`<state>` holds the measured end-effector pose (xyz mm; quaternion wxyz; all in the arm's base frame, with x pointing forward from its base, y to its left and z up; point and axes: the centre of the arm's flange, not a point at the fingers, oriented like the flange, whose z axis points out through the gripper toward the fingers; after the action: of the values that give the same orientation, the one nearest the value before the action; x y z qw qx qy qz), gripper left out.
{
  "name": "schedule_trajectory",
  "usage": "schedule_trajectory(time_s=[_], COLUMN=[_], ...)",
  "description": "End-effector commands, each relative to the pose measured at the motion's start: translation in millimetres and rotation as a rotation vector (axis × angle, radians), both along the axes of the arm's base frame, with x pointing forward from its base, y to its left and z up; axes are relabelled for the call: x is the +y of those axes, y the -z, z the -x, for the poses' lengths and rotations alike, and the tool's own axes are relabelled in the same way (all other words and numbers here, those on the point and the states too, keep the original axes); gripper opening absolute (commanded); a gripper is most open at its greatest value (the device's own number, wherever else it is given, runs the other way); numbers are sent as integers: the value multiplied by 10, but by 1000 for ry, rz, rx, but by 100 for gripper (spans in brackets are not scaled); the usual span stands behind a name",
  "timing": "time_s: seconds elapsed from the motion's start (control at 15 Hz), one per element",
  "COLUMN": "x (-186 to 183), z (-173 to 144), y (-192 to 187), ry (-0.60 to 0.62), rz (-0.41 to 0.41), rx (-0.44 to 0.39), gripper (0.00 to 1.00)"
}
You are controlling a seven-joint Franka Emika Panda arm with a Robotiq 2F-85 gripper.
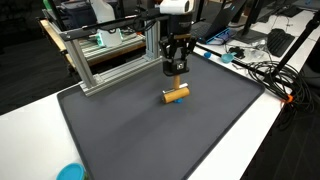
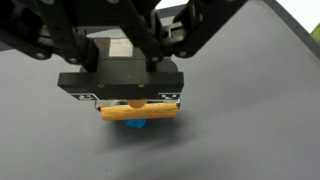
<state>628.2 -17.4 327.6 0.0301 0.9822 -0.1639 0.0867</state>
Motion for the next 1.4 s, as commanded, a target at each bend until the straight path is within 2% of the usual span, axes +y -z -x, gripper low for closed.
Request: schedule_trajectory(time_s=[0.0, 0.27, 0.6, 1.33], x=[38, 9, -2, 152], z=[-58, -78, -66, 2], y=[206, 309, 446, 634], ry=[6, 17, 24, -16], rz=[9, 7, 12, 50], rx=[41, 62, 131, 181], gripper=[21, 21, 21, 21])
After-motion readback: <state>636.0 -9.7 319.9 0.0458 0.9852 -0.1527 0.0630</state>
